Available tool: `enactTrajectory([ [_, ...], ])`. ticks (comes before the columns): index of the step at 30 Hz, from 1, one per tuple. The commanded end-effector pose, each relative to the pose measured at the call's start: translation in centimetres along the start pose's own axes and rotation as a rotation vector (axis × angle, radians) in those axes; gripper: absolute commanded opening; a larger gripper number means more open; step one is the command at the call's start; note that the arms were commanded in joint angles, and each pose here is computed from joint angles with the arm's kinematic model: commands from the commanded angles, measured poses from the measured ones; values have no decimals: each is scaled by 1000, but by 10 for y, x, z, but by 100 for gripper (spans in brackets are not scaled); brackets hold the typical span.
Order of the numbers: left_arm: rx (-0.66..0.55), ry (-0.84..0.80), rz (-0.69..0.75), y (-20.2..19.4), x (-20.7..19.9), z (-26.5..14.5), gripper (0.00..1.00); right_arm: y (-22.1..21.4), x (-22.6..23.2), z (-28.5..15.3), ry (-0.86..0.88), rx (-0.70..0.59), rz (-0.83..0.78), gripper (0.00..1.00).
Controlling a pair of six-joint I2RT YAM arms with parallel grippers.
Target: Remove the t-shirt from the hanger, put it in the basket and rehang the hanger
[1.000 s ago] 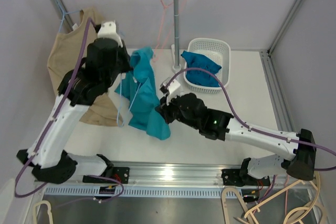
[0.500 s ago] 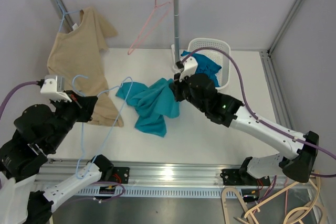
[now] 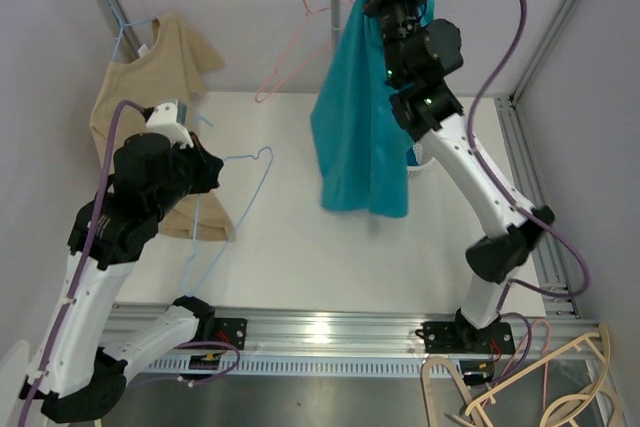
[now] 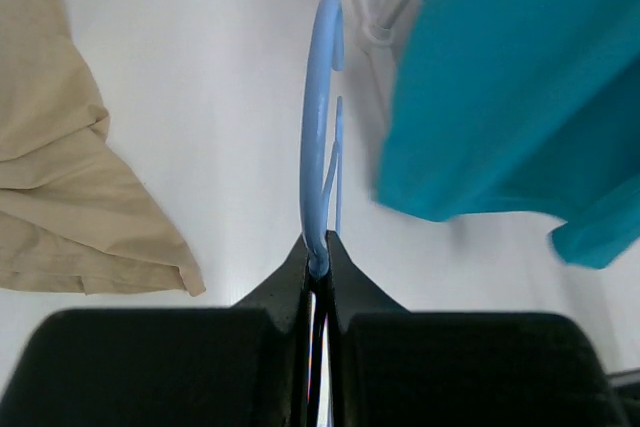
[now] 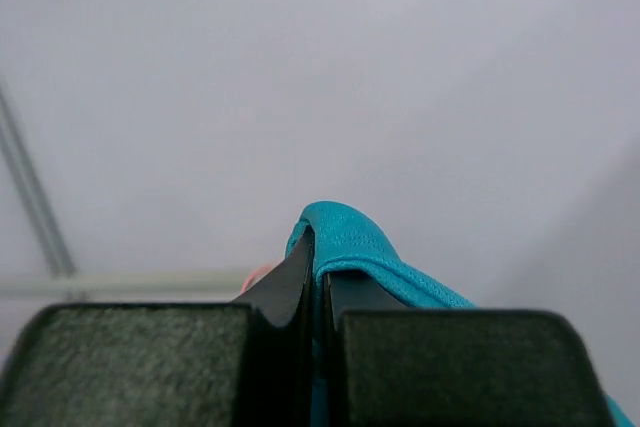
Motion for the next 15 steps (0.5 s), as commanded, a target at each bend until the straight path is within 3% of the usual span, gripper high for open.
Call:
enactTrajectory([
  [1,-85,-20,-38,22,3,4,1,35,-8,36,21,-386,-29,0],
  [3,-75,-7,-43,28,9,9,1,9,-13,55,44,-412,-71,0],
  [4,-48,31,-56,28,15,17,1,39,-13,59,54,-495,-50,0],
  [9,-85,52,-167,42,22,37,1,20,-50,80,52,-556,58,0],
  [11,-131,79,-187,50,25,44,1,35,-69,83,12,-600,75,0],
  [15,-125,158,-175,59,34,71,1,24,-98,86,-53,-539,76,0],
])
Point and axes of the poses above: each gripper's point midway between its finger pads, its own z axis out along the fingers, its own x axis along the line the jaws close on, y = z × x, the point moved 8 cm from there along -z, back along the fingers, and after that the axes turned 12 degrees about z, right-handed, at the moved point
